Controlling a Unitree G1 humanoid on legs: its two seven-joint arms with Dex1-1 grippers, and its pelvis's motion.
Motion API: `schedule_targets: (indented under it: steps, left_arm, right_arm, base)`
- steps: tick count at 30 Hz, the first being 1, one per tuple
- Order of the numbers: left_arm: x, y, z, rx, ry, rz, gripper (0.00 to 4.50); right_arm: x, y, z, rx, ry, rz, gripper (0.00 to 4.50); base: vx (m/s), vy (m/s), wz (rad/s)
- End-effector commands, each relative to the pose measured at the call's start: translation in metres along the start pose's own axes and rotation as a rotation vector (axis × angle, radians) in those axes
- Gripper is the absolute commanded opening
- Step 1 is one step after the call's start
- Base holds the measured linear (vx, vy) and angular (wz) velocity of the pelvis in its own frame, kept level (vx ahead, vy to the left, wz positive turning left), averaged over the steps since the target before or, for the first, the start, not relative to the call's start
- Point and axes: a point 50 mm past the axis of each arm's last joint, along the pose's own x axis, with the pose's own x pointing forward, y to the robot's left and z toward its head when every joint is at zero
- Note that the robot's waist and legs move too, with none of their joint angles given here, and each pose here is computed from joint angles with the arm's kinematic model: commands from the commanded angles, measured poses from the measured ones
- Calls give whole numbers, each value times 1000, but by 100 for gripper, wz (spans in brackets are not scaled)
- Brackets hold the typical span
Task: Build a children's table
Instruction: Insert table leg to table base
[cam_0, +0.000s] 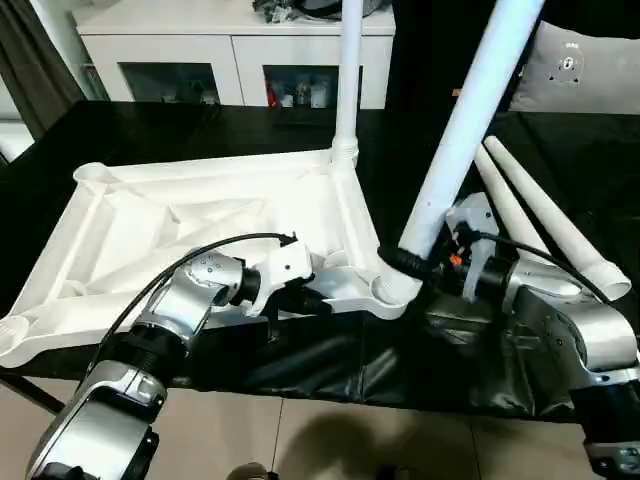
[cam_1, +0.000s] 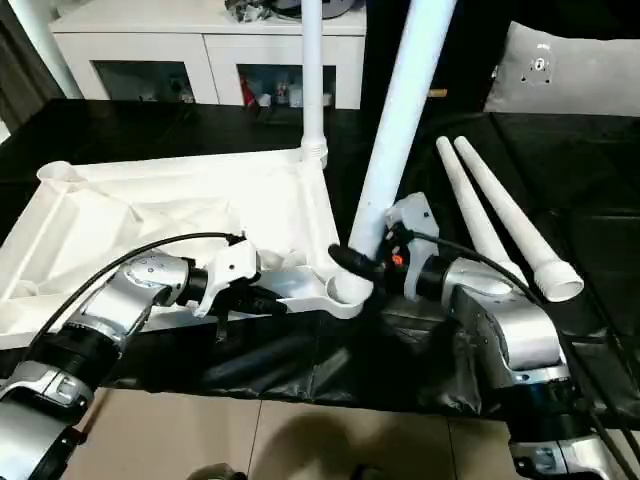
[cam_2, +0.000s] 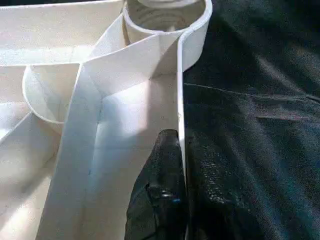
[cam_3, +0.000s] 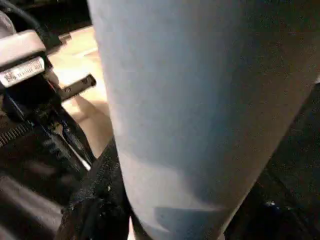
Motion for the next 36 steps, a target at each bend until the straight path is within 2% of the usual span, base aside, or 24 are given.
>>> schedule_targets:
  steps: [1, 12, 22, 36]
  left_arm:
    - [-4, 5, 2, 12, 2, 22, 0]
    - [-2, 6, 7, 50, -16, 31, 0]
    - [0, 7, 12, 59, -44, 32, 0]
    - [1, 13, 19, 80, -83, 80, 0]
  right_arm:
    - [2, -1, 6, -33, -6, 19, 191]
    - [9, 1, 3, -30, -11, 59, 191]
    - [19, -3, 0, -34, -6, 71, 191]
    - [19, -6, -8, -11, 20, 95, 190]
  base:
    - [0, 0, 0]
    - [0, 0, 0]
    - [0, 0, 0]
    - [0, 0, 0]
